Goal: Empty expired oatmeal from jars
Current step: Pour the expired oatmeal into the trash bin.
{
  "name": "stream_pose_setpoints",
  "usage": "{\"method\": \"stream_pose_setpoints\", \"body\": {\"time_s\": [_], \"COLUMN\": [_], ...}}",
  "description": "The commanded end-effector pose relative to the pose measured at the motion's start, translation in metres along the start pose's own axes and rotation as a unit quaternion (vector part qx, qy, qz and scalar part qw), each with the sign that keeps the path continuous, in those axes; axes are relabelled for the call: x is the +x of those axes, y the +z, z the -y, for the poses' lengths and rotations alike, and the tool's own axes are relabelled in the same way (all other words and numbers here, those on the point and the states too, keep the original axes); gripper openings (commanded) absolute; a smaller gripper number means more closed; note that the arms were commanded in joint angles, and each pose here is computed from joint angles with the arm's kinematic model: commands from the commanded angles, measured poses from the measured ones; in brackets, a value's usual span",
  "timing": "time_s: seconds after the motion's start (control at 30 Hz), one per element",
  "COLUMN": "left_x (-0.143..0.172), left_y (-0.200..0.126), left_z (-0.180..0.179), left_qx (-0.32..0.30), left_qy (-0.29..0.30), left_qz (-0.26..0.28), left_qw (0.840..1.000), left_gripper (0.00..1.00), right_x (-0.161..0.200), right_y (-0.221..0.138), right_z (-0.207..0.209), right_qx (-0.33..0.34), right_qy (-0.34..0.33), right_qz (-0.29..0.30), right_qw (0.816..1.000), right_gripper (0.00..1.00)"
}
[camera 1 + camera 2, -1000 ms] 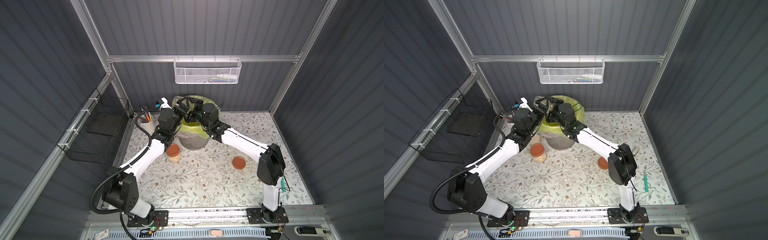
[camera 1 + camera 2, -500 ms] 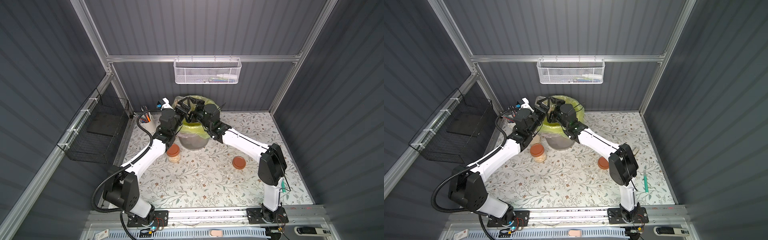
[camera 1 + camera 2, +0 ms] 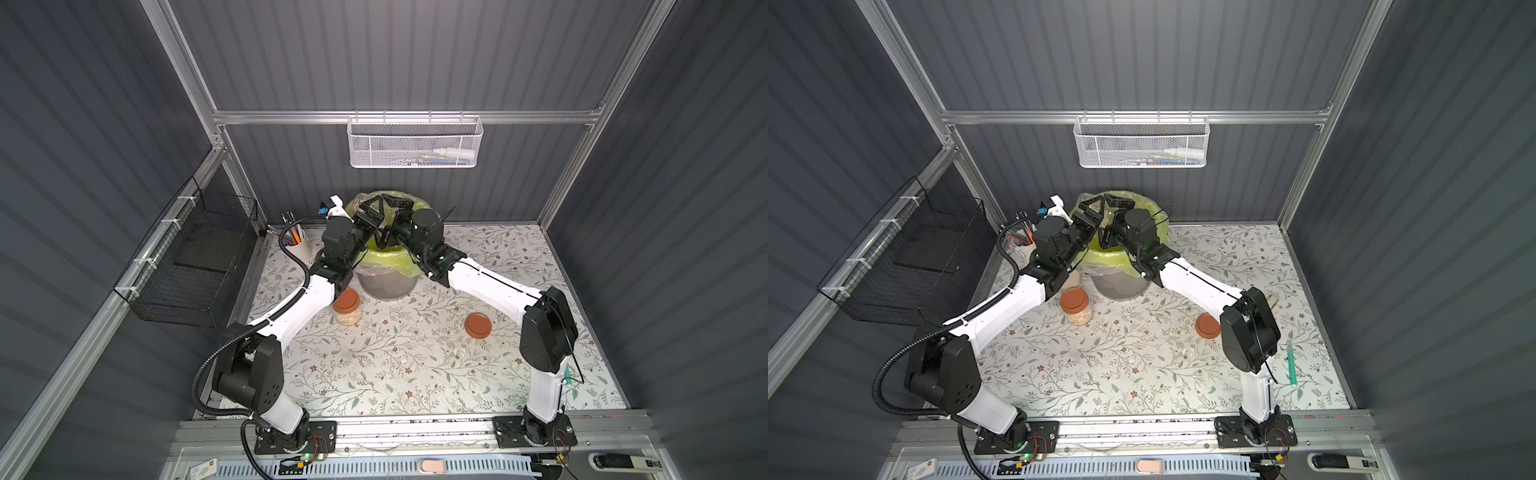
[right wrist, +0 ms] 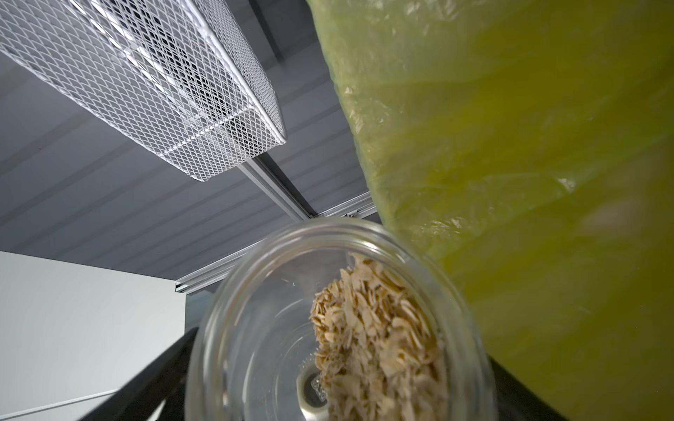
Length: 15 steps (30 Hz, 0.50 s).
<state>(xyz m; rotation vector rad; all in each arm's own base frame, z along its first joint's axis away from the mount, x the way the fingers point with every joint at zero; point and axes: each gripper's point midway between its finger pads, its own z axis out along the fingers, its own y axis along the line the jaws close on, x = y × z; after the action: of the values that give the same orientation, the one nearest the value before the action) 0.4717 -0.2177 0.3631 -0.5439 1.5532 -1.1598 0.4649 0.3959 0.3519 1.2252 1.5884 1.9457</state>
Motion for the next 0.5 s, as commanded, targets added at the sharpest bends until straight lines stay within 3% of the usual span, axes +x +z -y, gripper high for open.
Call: {"method": "stream_pose_setpoints", "body": {"time_s": [0.0, 0.47], "left_x": [-0.029, -0.047], "left_y": [-0.001, 0.004], "left_z": [0.041, 0.058], "left_qx": [0.061, 0.087], "left_qy": [0.012, 0.021], "left_qz": [0.039, 0.044], "left_qw": [0.997, 0.995], "left_gripper": [0.43, 0.41], "right_x": [0.011, 0.015], "right_y": [-0.014, -0.022], "right_z": [-0.024, -0.020], "right_qx": [-0.019, 0.006], "right_qy": [-0.005, -0.016], "right_qz": [-0.014, -0.030], "right_qw": [1.000, 0.999], "right_gripper": [0.99, 0.99]}}
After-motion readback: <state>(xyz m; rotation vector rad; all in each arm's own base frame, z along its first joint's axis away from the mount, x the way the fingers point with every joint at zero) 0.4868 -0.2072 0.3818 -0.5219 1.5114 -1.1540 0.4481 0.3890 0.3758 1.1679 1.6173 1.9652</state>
